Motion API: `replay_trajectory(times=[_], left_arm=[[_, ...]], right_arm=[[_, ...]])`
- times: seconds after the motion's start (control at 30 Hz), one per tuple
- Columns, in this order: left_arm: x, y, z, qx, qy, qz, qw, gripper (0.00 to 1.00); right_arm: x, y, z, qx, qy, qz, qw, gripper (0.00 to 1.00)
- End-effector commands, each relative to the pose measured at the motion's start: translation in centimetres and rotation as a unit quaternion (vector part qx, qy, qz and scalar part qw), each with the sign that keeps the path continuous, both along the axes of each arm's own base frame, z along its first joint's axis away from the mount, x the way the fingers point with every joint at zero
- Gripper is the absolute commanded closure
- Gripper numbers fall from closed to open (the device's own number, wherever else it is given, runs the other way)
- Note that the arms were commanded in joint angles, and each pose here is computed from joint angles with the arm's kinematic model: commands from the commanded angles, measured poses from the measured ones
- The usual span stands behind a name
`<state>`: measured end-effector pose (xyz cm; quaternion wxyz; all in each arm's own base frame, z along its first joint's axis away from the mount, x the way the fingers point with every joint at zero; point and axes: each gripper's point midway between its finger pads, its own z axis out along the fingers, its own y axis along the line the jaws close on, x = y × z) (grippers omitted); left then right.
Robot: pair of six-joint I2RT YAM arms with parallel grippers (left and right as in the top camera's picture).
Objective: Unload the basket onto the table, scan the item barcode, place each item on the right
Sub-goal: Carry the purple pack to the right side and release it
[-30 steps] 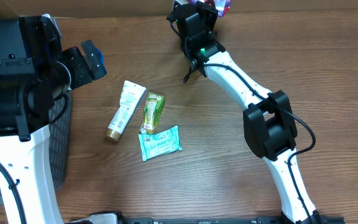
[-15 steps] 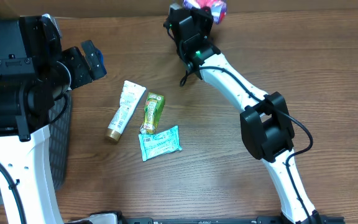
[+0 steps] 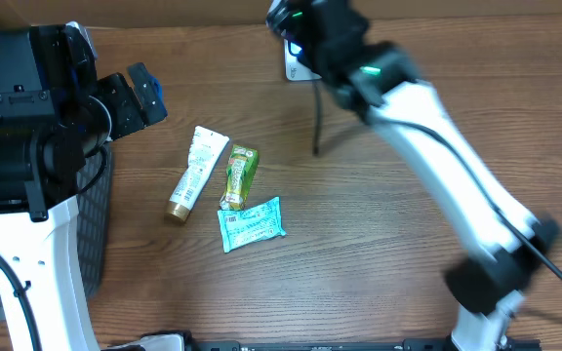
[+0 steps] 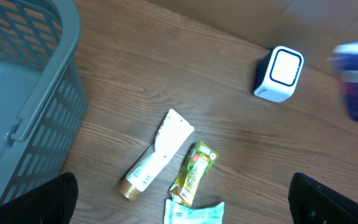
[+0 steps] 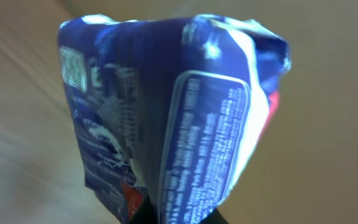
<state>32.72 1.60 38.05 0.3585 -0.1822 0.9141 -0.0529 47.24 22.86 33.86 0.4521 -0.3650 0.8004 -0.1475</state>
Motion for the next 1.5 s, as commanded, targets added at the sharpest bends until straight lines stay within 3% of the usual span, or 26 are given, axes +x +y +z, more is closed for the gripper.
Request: replay_trajectory(times=[0.0,0.1,0.23,0.4,0.5,0.73,0.9,1.07,1.13,1.27,1.47], left_arm=[[0.1,0.3,0.3,0.006,-0.004,0.002,1.000,0.01],[0.1,0.3,0.3,0.006,-0.004,0.002,1.000,0.00],[0.1,0.3,0.3,0.006,-0.004,0.002,1.000,0.00],[0.1,0.3,0.3,0.006,-0.004,0.002,1.000,0.00],[0.1,0.3,0.3,0.006,-0.004,0.002,1.000,0.00],[0.1,0.3,0.3,0.006,-0.004,0.002,1.000,0.00],[0.1,0.3,0.3,0.006,-0.004,0.002,1.000,0.01],[0.1,0.3,0.3,0.006,-0.004,0.002,1.000,0.00],[0.1,0.3,0.3,0.006,-0.004,0.002,1.000,0.00],[0.1,0.3,0.3,0.006,-0.004,0.002,1.000,0.00],[0.1,0.3,0.3,0.006,-0.004,0.002,1.000,0.00]], right_arm=[[-4.5,-1.5,4.5,0.283,0.065,-0.093,0.952,0.96],[-6.6,-6.8,4.1,0.359,0.106,-0.221,0.900,0.96],[-8.5,-15.0,1.4,0.388,0.146,-0.389,0.823,0.96],[-8.8,-25.0,-4.1,0.405,0.151,-0.567,0.701,0.96],[-8.7,-29.3,-8.1,0.422,0.146,-0.630,0.635,0.96],[-8.7,-33.4,-17.9,0.502,0.199,-0.642,0.544,0.96],[-10.2,-35.4,-22.4,0.499,0.198,-0.658,0.529,0.95],[-11.7,-36.7,-23.9,0.474,0.197,-0.676,0.528,0.33],[-11.6,-36.6,-23.5,0.470,0.201,-0.665,0.544,0.20],[-10.2,-36.1,-20.1,0.487,0.203,-0.630,0.570,0.12],[-7.6,-31.3,-13.3,0.499,0.239,-0.500,0.666,0.02]])
